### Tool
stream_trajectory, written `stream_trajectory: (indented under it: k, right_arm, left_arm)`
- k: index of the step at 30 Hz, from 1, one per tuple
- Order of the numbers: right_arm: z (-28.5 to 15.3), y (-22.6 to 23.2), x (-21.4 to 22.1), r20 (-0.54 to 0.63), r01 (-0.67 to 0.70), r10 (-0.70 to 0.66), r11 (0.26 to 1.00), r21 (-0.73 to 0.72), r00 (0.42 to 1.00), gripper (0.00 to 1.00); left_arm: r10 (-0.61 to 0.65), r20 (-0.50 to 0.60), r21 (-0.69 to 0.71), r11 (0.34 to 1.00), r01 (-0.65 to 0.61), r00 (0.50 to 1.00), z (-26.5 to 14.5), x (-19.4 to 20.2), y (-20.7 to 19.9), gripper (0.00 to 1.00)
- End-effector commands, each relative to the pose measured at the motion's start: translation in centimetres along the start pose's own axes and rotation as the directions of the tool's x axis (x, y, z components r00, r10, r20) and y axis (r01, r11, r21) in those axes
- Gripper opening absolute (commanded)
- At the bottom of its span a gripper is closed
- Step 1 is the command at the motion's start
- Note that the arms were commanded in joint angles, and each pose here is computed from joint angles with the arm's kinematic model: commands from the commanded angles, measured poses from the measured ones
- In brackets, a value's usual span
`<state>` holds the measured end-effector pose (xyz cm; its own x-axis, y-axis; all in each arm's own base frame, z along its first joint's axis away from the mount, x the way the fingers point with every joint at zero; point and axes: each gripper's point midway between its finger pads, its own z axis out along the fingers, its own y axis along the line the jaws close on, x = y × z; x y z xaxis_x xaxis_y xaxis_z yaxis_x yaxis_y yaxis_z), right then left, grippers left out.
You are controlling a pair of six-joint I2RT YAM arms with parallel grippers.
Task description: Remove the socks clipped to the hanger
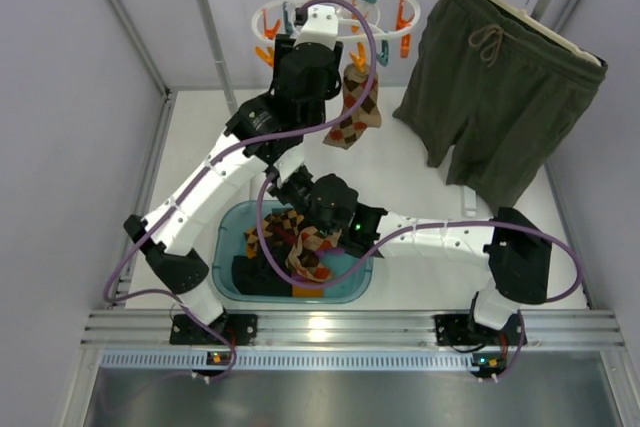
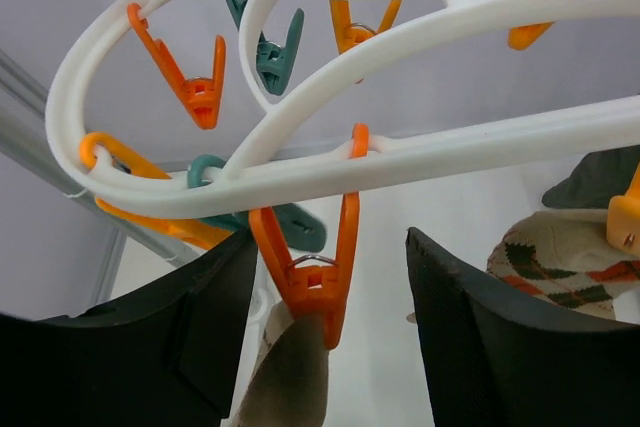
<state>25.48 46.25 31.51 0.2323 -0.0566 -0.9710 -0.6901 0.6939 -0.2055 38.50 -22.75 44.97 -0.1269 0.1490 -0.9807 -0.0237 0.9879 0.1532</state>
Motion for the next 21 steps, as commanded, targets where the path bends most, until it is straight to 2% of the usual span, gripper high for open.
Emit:
stream_trajectory:
  k: [1, 2, 10, 13, 14, 15, 16, 17, 19, 20, 21]
  right_arm:
    - [-0.5, 2.1, -1.4, 0.026, -0.008, 0.010, 0.997, -0.075, 1.000, 0.00]
    - [-0.5, 2.1, -1.6, 0.030, -0.008, 0.010, 0.997, -0.077, 0.999, 0.00]
    - [-1.6, 2.4, -0.1, 0.007, -0.011, 0.012, 0.996, -0.091, 1.000, 0.00]
    - [-3.1, 2.0, 0.7, 0.006, -0.023, 0.024, 0.996, -0.088, 1.000, 0.00]
    - [-3.5, 1.9, 1.0, 0.004, -0.027, 0.027, 0.996, -0.084, 1.000, 0.00]
    - [-4.2, 2.0, 2.0, -0.013, -0.020, 0.019, 0.996, -0.091, 1.000, 0.00]
    - [-4.9, 1.5, 1.1, -0.001, -0.038, 0.038, 0.995, -0.089, 0.999, 0.00]
    - [-5.6, 1.6, 0.6, 0.004, -0.052, 0.053, 0.993, -0.106, 0.999, 0.00]
    - [-7.5, 2.2, -0.6, 0.006, -0.077, 0.080, 0.979, -0.188, 0.997, 0.00]
    - [-8.1, 2.4, -1.0, 0.006, -0.088, 0.091, 0.974, -0.208, 0.996, 0.00]
    - [-8.8, 2.9, -1.2, 0.000, -0.096, 0.099, 0.966, -0.242, 0.995, 0.00]
  left_arm:
    - [-0.047, 0.033, 0.029, 0.999, 0.046, 0.998, 0.4, -1.6, -0.1, 0.63]
    - [-0.052, 0.035, 0.020, 0.998, 0.052, 0.998, 0.8, -1.8, 0.2, 0.61]
    - [-0.055, 0.032, 0.014, 0.998, 0.055, 0.998, 2.0, -1.8, 0.3, 0.24]
    - [-0.056, 0.034, 0.009, 0.998, 0.056, 0.998, 2.1, -1.8, 0.4, 0.15]
    - [-0.084, 0.032, 0.012, 0.996, 0.084, 0.996, 2.2, -1.8, 0.2, 0.15]
    - [-0.085, 0.030, 0.015, 0.996, 0.084, 0.996, 2.2, -1.7, 0.2, 0.16]
    - [-0.093, 0.036, 0.024, 0.995, 0.092, 0.995, 1.9, -2.0, 0.3, 0.25]
    - [-0.089, 0.026, 0.035, 0.995, 0.088, 0.996, 1.9, -1.5, 0.2, 0.39]
    - [-0.121, 0.032, 0.070, 0.991, 0.118, 0.992, 1.1, -1.9, 0.2, 0.47]
    - [-0.124, 0.027, 0.079, 0.989, 0.121, 0.992, 0.9, -1.7, 0.3, 0.63]
    - [-0.143, 0.026, 0.091, 0.986, 0.140, 0.989, 0.6, -1.8, 0.3, 0.72]
